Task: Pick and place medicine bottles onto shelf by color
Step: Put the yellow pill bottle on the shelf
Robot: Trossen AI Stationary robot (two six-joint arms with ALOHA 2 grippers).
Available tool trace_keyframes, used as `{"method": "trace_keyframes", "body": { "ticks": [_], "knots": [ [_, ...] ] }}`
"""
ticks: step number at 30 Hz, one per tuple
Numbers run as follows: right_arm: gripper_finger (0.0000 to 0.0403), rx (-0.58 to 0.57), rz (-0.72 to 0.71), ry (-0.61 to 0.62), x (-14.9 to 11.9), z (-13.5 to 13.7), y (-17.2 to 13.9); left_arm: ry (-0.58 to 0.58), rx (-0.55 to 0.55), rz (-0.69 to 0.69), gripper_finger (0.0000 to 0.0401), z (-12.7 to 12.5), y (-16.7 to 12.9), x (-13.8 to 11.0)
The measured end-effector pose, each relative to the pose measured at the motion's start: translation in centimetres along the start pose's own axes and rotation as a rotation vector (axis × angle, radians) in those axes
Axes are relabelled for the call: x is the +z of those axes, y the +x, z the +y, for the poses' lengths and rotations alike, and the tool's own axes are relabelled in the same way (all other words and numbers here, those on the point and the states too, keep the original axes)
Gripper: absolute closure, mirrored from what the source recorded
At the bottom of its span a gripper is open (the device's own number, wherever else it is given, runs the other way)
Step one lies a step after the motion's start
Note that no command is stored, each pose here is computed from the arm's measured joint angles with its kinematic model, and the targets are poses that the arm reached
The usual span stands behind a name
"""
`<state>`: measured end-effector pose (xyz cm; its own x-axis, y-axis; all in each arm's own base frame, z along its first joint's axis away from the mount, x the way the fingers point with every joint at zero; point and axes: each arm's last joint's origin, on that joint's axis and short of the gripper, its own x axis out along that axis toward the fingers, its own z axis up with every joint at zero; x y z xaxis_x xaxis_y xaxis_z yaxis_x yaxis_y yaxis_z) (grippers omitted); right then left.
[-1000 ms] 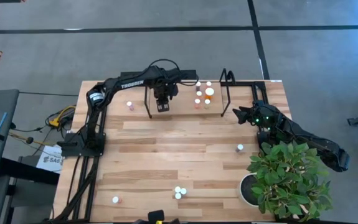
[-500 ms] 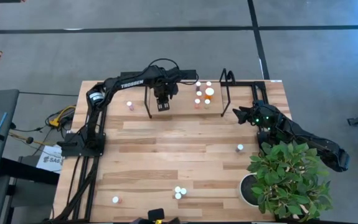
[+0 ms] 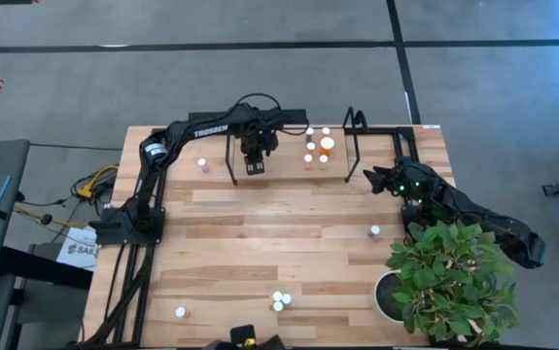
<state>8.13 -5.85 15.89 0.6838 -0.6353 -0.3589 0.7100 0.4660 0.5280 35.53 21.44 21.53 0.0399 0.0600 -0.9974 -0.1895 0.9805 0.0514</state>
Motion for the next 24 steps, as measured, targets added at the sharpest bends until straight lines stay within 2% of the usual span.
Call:
{"method": "trace_keyframes", "body": {
  "ticks": [16,24],
  "knots": [
    [0.0097,0.001,-0.001,0.0,0.0,0.0,0.0,-0.046,-0.003,-0.036,0.0317,1.5,0.1,-0.2],
    [0.0097,0.001,0.0,0.0,0.0,0.0,0.0,-0.095,-0.013,-0.021,0.0268,1.8,0.8,-0.3]
  ]
}}
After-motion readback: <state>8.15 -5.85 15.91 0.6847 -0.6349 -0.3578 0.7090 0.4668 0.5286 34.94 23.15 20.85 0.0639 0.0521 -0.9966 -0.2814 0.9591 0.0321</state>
